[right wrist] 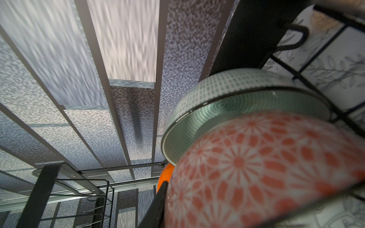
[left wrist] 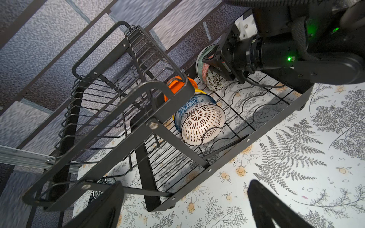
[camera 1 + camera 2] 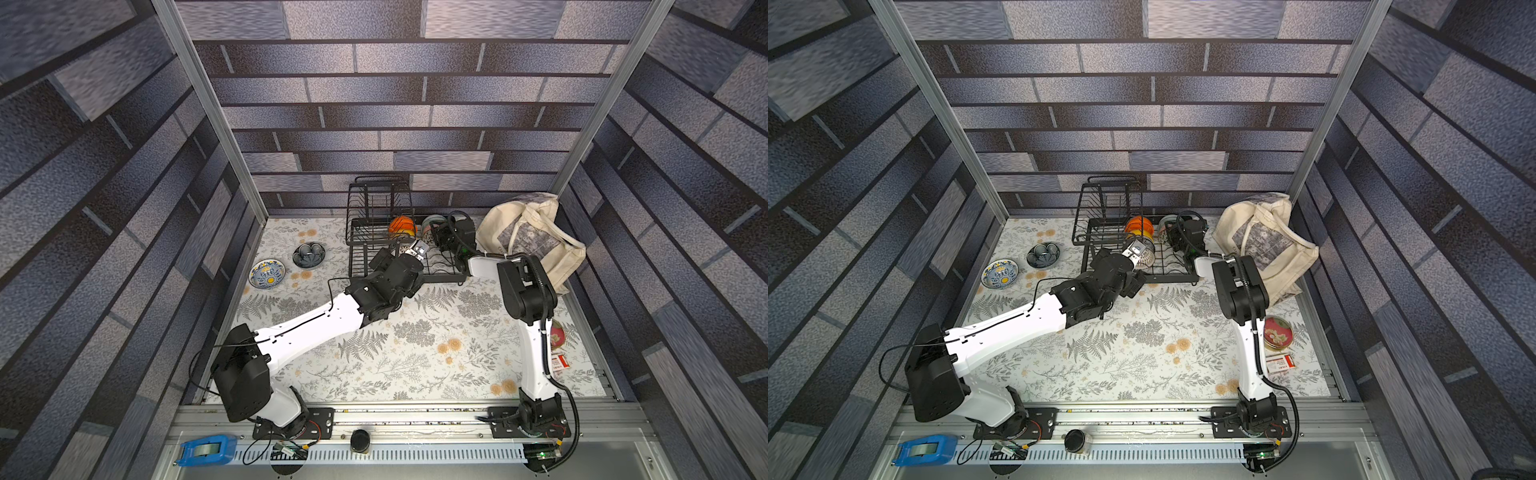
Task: Load bowls into a dish rack
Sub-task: Place the bowl in the dish rack.
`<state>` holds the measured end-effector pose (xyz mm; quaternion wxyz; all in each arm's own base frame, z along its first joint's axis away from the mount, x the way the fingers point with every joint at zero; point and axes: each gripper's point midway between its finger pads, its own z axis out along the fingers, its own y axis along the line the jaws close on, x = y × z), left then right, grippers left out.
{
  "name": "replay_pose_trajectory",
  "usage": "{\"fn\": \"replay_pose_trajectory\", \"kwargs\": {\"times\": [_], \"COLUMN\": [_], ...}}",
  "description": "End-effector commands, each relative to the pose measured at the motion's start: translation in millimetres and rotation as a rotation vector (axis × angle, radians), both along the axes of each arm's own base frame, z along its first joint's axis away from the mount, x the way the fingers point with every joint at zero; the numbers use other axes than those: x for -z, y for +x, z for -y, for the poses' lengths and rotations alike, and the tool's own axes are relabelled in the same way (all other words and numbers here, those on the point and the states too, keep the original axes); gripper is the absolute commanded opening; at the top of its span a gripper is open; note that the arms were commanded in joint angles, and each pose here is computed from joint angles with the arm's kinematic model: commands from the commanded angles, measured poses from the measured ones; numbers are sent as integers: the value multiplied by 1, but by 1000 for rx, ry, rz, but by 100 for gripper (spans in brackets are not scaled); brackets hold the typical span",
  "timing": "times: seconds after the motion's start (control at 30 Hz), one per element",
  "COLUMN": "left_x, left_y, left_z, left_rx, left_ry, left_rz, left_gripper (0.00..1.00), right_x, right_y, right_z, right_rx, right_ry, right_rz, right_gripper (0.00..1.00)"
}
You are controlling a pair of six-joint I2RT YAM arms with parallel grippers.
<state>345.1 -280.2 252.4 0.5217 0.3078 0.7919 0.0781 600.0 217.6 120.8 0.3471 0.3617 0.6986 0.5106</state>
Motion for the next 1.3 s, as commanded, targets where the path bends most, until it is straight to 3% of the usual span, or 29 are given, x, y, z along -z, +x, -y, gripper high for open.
{"fn": "replay_pose_trajectory", "kwargs": {"times": [0.0,1.07,1.23,1.27], "left_x": [-7,-15,-16,-16], "left_y": [-6,-10,-11,-11], "left_z": [-5,-8,-8,-8], "left_rx": [2,10,9,9], "left_ry": [-32,-42,-45,-45], "left_rz": [2,21,25,27], "left_gripper": [100,100,100,100], "right_x": [-7,-51,-60,-61], "right_y": [-2,-11,-21,-25], "right_z": [2,2,6,7], "right_rx": [-5,-33,-31,-32], "right_ry": [-7,-32,-40,-44], "right_rz": [-31,20,15,8], "right_gripper": [34,69,77,82]}}
